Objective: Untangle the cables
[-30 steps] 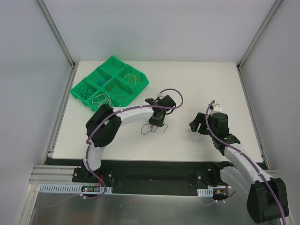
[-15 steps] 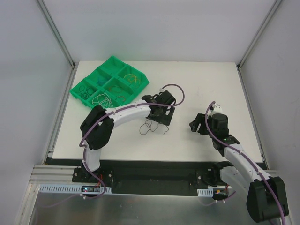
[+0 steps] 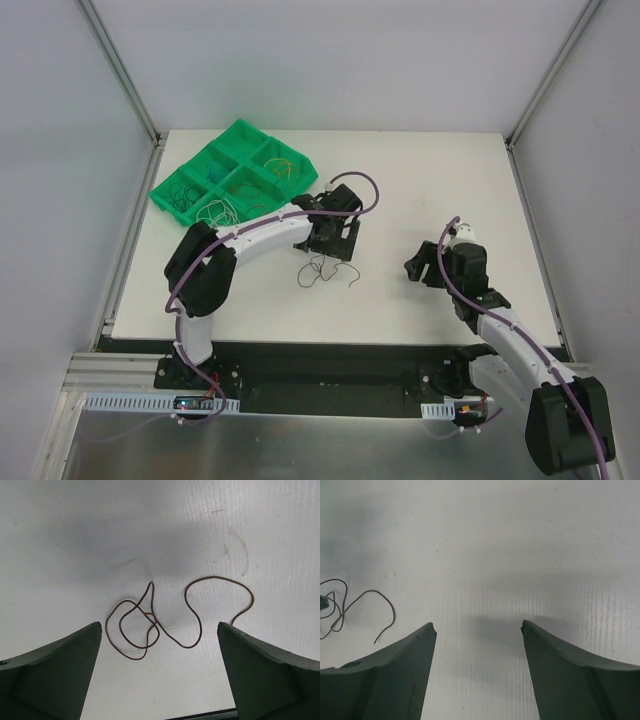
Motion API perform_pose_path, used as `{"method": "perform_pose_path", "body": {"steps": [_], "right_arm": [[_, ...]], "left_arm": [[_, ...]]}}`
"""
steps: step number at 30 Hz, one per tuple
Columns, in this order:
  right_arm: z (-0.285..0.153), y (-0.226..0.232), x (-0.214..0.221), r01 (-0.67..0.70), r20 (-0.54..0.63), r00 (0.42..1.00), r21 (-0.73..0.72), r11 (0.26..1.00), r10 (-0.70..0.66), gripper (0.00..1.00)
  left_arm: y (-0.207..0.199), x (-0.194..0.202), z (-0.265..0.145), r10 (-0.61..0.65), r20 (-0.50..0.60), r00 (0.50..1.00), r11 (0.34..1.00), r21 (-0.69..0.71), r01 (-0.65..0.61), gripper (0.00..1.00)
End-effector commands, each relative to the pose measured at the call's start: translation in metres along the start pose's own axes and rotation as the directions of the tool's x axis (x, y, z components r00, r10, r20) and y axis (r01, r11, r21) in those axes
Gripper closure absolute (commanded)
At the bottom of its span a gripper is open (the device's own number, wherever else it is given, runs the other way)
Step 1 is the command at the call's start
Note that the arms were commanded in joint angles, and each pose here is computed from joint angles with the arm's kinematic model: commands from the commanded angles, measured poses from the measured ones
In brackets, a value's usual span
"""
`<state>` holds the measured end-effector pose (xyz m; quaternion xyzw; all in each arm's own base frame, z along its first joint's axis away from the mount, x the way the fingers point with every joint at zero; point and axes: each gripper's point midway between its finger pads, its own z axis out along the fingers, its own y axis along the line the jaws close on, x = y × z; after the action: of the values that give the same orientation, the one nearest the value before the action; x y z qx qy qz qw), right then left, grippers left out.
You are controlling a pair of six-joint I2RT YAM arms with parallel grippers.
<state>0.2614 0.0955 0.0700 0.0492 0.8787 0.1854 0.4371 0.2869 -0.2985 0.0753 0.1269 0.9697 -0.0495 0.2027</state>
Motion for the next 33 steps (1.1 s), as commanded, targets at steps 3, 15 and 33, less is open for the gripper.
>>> {"method": "perform_pose_path", "body": {"steps": [3, 15, 33], "right_arm": [[0.001, 0.001, -0.009, -0.007, 0.043, 0.999, -0.004, 1.0, 0.007, 0.27], [0.002, 0.001, -0.009, -0.011, 0.043, 0.999, -0.006, 1.0, 0.011, 0.27], [0.002, -0.002, -0.009, -0.016, 0.049, 0.999, 0.004, 1.0, 0.016, 0.27]], "left_arm": [[-0.005, 0.028, 0.016, 0.015, -0.12, 0.993, 1.0, 0.019, -0.012, 0.01], [-0.006, 0.032, 0.02, 0.068, -0.125, 0.99, 0.997, 0.054, -0.061, 0.57], [0.029, -0.13, -0.047, -0.139, 0.263, 0.955, 0.974, 0.21, 0.084, 1.0]]}}
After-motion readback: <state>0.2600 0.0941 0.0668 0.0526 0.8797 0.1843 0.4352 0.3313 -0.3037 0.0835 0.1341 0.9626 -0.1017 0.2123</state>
